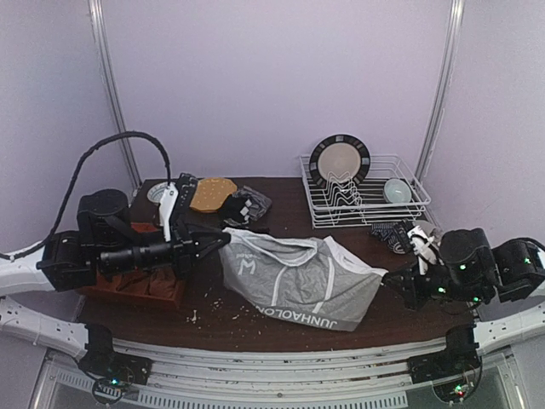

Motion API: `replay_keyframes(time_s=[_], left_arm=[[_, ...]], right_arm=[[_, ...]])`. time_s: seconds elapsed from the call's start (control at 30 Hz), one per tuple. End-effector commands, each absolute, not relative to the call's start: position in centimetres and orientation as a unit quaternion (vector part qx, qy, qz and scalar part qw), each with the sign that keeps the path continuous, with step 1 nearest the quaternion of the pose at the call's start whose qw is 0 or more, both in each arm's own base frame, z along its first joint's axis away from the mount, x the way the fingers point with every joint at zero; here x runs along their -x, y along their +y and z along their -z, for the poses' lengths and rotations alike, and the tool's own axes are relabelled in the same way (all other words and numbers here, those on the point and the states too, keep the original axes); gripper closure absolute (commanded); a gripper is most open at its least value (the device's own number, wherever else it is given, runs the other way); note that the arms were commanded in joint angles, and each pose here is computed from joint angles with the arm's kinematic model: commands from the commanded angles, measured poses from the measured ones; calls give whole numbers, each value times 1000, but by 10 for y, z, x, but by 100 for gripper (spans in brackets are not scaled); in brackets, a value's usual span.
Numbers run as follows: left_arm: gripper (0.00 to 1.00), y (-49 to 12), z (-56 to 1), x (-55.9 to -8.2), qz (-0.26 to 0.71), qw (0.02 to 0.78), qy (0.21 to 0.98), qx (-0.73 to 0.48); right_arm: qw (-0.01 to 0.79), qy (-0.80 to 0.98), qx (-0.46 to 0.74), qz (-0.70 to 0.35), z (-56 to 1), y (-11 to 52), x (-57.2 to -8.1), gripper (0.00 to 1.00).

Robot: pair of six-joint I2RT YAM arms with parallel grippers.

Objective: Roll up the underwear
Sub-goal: Pick up the underwear from the center of the board, then flatten out the underwear at the center of the board.

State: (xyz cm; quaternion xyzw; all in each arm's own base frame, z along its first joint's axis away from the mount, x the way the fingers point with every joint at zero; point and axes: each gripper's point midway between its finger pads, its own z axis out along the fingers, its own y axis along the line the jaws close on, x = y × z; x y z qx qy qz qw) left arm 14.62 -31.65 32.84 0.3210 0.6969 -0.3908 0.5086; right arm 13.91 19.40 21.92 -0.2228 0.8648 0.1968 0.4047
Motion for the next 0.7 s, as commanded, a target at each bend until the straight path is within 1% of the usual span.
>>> replay_keyframes(time_s=[0.0,0.07,0.17,0.27,0.33,0.4,0.53,0.57,0.67], left_arm=[[100,-303,-294,-135,395,458,734,-311],[100,-300,-272,-143,368,447,760,-294],[100,-302,-237,-163,321,437,794,-274],[100,-305,-196,-195,291,411,832,-234],[100,-305,-170,-219,289,396,849,-200],[100,-311,-150,-237,278,389,858,-190],[100,-333,-123,-270,237,370,877,-196],[100,-334,-106,-278,213,357,888,-195],[100,-328,-91,-302,165,357,904,-169]], right_arm=[[387,851,275,-226,-233,187,-119,100],[400,861,251,-187,-226,178,-131,100],[394,889,198,-125,-204,172,-157,100],[355,920,126,-107,-168,168,-186,100],[350,927,88,-101,-146,163,-202,100],[354,930,61,-83,-129,156,-216,100],[334,941,32,-48,-100,145,-236,100],[323,945,28,-37,-91,143,-240,100],[309,951,7,-14,-75,136,-251,100]])
